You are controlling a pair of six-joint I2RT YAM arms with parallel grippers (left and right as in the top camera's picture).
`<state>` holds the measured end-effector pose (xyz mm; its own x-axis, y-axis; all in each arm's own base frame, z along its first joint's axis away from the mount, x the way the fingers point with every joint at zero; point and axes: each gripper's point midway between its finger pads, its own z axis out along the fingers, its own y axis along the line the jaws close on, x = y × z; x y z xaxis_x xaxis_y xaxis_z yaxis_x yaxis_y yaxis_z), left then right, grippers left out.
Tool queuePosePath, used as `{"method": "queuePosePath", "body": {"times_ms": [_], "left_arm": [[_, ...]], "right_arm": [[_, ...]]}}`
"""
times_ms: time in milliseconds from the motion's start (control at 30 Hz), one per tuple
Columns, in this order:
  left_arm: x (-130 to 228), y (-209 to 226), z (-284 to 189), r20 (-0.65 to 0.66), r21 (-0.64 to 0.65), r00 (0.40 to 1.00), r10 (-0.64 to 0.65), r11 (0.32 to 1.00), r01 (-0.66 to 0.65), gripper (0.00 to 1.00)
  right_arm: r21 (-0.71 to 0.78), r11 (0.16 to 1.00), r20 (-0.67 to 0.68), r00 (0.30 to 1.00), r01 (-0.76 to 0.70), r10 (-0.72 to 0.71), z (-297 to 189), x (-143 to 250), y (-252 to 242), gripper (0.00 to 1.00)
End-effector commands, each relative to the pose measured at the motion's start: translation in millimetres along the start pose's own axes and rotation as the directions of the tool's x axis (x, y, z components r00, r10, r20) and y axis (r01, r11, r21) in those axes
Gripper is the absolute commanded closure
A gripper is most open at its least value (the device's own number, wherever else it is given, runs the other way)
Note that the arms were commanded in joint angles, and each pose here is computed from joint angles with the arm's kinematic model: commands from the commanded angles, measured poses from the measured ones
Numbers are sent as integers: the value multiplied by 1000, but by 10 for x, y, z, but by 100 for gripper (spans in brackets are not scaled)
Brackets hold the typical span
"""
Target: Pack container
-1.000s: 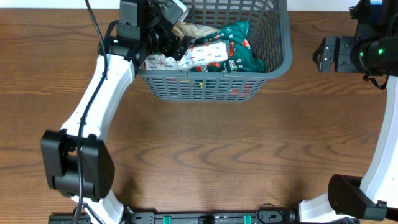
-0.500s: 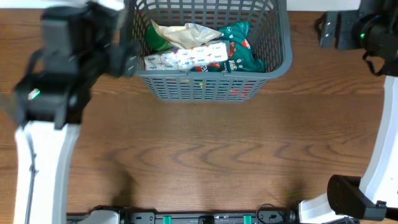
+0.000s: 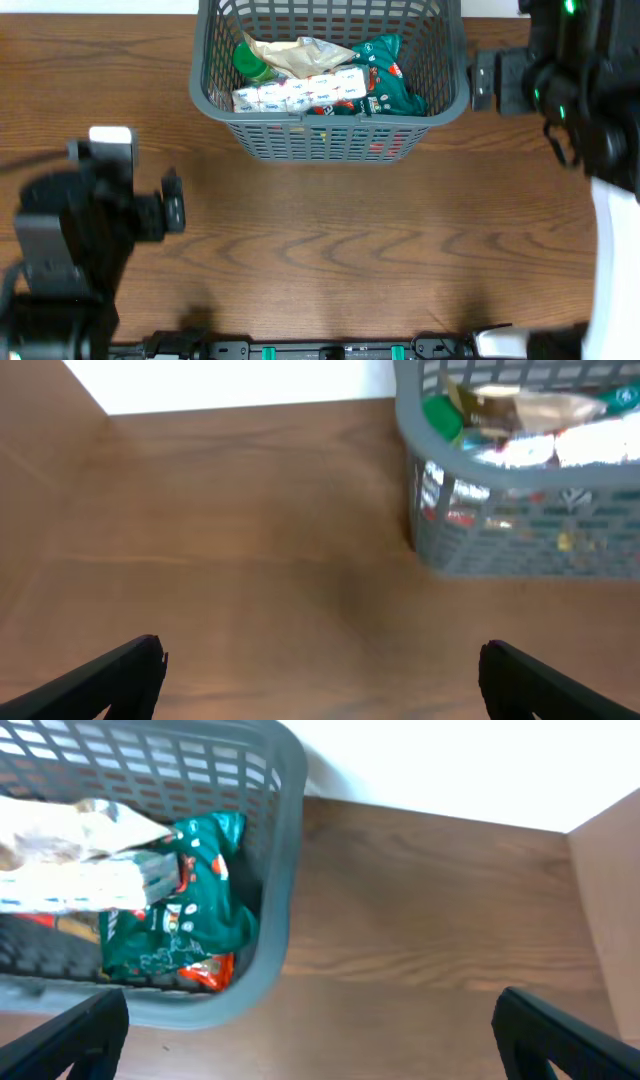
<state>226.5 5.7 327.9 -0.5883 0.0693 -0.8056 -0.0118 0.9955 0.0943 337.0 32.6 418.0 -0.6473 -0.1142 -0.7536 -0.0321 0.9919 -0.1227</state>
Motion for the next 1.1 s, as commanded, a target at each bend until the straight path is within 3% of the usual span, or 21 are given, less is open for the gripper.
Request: {"method": "queuePosePath", "body": {"times_ms": [0, 300, 500, 633, 900, 1067], "left_arm": [[303, -13, 43, -21, 0, 1000, -22, 1000, 22, 1], [796, -312, 111, -26, 157, 999, -19, 987, 23, 1], [918, -223, 185, -46, 99, 999, -16, 995, 21, 1], [937, -225, 194, -57, 100, 998, -15, 995, 21, 1], [935, -225, 193, -56, 100, 998, -15, 995, 21, 1], [935, -225, 193, -56, 100, 998, -15, 995, 21, 2]], "right_arm": [[49, 997, 36, 998, -55, 54, -246, 205, -86, 1], [-42, 993, 80, 990, -111, 114, -167, 1379, 139, 1], [-18, 986, 113, 980, -164, 165, -126, 2026, 22, 1], [-15, 987, 102, 982, -161, 161, -101, 2249, 4, 1], [26, 994, -53, 993, -107, 108, -77, 2666, -40, 1], [26, 994, -56, 993, -106, 107, -77, 2672, -41, 1]]}}
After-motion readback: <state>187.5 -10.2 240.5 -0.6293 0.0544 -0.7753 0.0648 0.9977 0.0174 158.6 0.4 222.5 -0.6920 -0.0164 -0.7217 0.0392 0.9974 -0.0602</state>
